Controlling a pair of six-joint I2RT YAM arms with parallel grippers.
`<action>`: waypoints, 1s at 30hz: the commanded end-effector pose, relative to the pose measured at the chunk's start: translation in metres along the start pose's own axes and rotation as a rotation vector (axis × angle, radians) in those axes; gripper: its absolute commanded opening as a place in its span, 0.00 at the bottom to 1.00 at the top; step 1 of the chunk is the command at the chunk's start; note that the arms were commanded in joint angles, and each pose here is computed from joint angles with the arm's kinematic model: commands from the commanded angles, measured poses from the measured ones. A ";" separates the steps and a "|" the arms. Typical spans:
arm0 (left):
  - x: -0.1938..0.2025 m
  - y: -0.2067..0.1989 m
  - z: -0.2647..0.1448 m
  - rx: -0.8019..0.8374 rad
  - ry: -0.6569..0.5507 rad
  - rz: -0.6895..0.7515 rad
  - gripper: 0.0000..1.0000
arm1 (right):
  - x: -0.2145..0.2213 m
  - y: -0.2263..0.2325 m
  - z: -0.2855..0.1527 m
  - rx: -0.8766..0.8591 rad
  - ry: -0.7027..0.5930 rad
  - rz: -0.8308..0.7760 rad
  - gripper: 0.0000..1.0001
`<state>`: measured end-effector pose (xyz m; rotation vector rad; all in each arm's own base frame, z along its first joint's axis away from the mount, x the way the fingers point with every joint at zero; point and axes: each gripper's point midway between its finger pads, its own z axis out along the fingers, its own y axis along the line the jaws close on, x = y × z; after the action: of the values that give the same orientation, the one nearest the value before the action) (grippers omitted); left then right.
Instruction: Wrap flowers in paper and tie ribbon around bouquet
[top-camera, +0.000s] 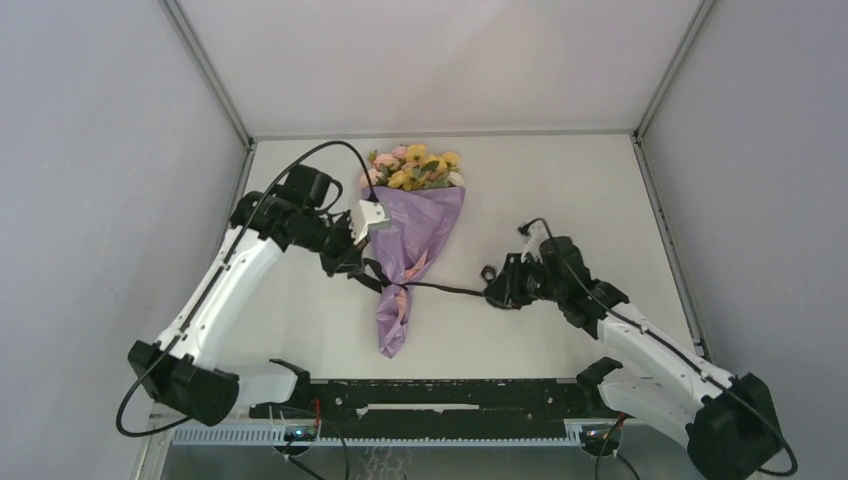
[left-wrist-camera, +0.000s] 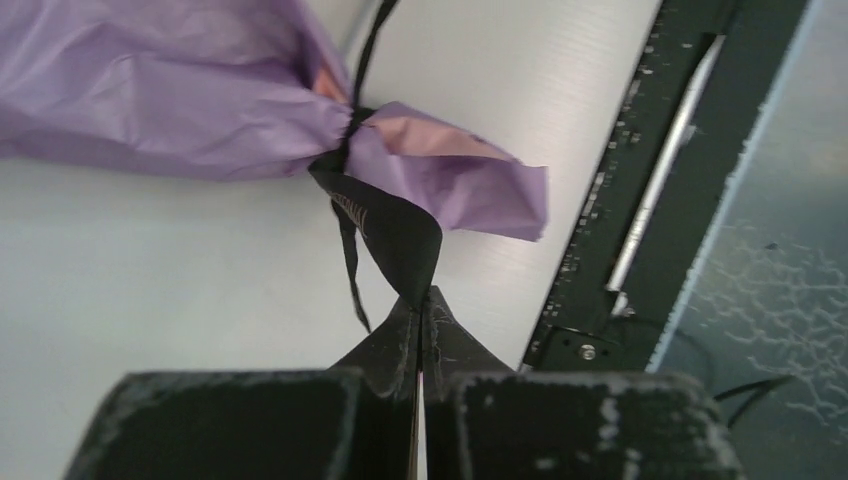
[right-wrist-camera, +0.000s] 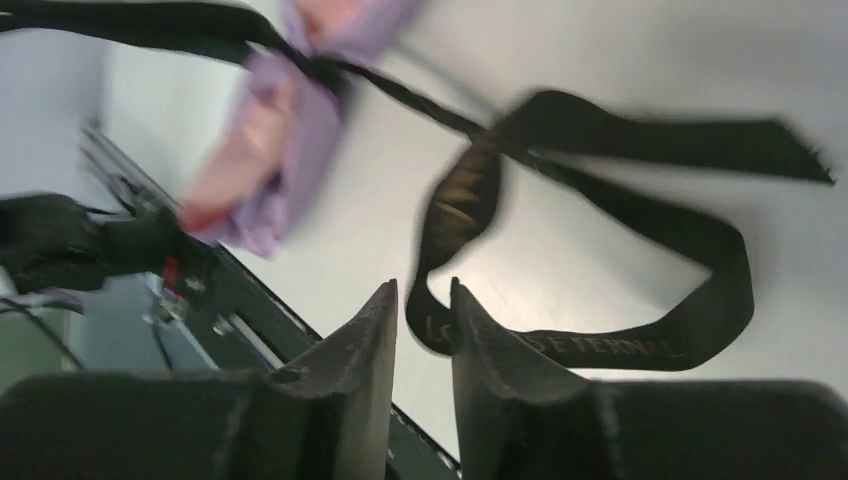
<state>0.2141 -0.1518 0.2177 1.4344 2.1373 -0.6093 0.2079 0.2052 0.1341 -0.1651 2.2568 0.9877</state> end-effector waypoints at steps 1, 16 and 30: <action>-0.007 -0.054 -0.017 0.087 -0.028 0.031 0.00 | 0.045 -0.027 -0.012 0.248 0.202 0.048 0.45; -0.052 -0.123 -0.034 0.153 -0.180 0.219 0.00 | 0.006 0.166 0.016 -0.404 -0.047 -0.784 1.00; -0.055 -0.113 -0.026 0.106 -0.179 0.172 0.00 | 0.044 0.162 0.045 -0.647 -0.063 -0.784 0.89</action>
<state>0.1071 -0.2138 0.2712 1.6305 1.8438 -0.8151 0.1319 0.3388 0.1608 -1.1751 1.6712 1.1473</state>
